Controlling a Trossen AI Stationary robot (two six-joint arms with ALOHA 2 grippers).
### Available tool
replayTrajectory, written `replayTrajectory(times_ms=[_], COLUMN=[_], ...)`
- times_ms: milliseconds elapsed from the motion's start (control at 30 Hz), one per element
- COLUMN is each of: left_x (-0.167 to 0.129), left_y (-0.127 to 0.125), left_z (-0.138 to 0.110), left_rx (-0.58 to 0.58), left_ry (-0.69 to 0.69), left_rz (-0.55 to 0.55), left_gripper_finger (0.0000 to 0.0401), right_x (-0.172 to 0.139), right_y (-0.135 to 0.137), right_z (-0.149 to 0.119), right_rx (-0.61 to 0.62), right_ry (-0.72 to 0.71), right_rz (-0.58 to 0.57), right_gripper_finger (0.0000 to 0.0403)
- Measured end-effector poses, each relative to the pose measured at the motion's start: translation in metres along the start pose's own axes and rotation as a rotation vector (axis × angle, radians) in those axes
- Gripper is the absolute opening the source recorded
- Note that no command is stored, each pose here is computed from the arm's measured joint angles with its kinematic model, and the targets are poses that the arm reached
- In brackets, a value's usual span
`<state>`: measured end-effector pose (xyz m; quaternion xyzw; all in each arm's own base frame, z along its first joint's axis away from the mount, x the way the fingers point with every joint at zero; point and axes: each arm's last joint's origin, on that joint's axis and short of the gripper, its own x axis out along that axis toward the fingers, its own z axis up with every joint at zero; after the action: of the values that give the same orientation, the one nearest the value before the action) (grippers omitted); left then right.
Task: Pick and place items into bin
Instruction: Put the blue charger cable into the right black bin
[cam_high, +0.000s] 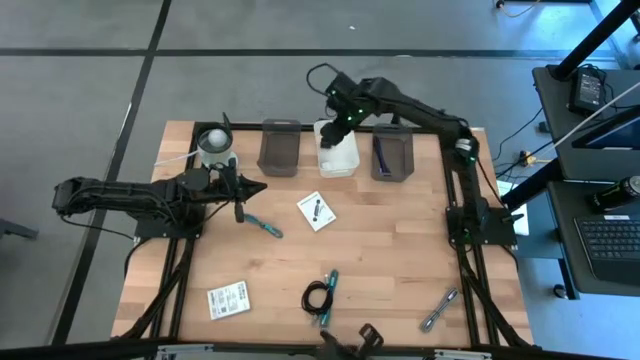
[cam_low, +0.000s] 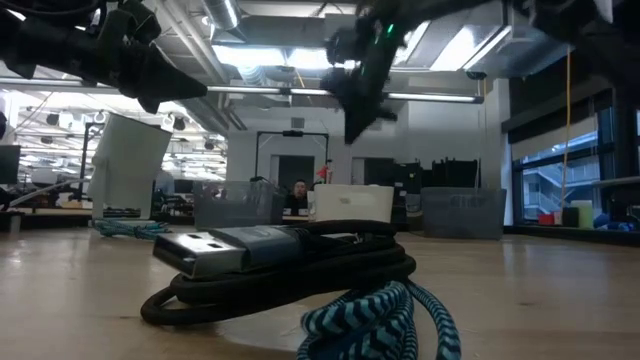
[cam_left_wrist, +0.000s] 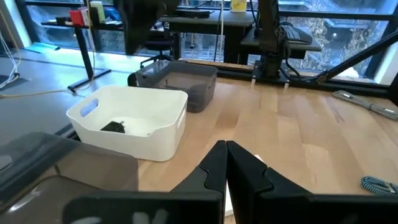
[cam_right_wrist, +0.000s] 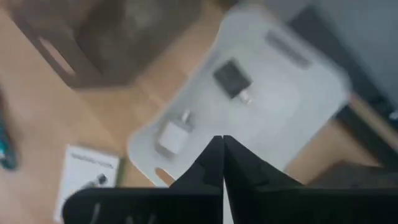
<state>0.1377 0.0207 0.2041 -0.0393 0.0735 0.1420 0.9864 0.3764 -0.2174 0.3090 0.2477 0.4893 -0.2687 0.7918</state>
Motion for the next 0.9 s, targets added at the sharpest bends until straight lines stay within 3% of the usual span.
replayTrajectory(times_ms=[200, 500, 733, 900], left_x=[0.0, 0.0, 0.001, 0.001], left_y=[0.0, 0.0, -0.001, 0.002], left_z=[0.0, 0.001, 0.0, 0.0], left_rx=[0.001, -0.001, -0.102, -0.186], left_ry=[-0.001, -0.011, 0.004, -0.015], left_rz=[-0.001, 0.009, -0.025, 0.08], left_gripper_finger=[0.0004, 0.0024, 0.0099, 0.0152], right_x=[-0.047, -0.063, -0.061, -0.047], right_y=[0.028, 0.064, 0.088, 0.097], right_z=[-0.036, -0.161, -0.246, -0.287], right_rx=[0.017, 0.185, 0.236, 0.13], right_ry=[-0.213, -0.443, -0.561, -0.5], right_rz=[0.047, 0.228, 0.47, 0.53], right_gripper_finger=[0.0005, 0.0002, 0.0002, 0.0002])
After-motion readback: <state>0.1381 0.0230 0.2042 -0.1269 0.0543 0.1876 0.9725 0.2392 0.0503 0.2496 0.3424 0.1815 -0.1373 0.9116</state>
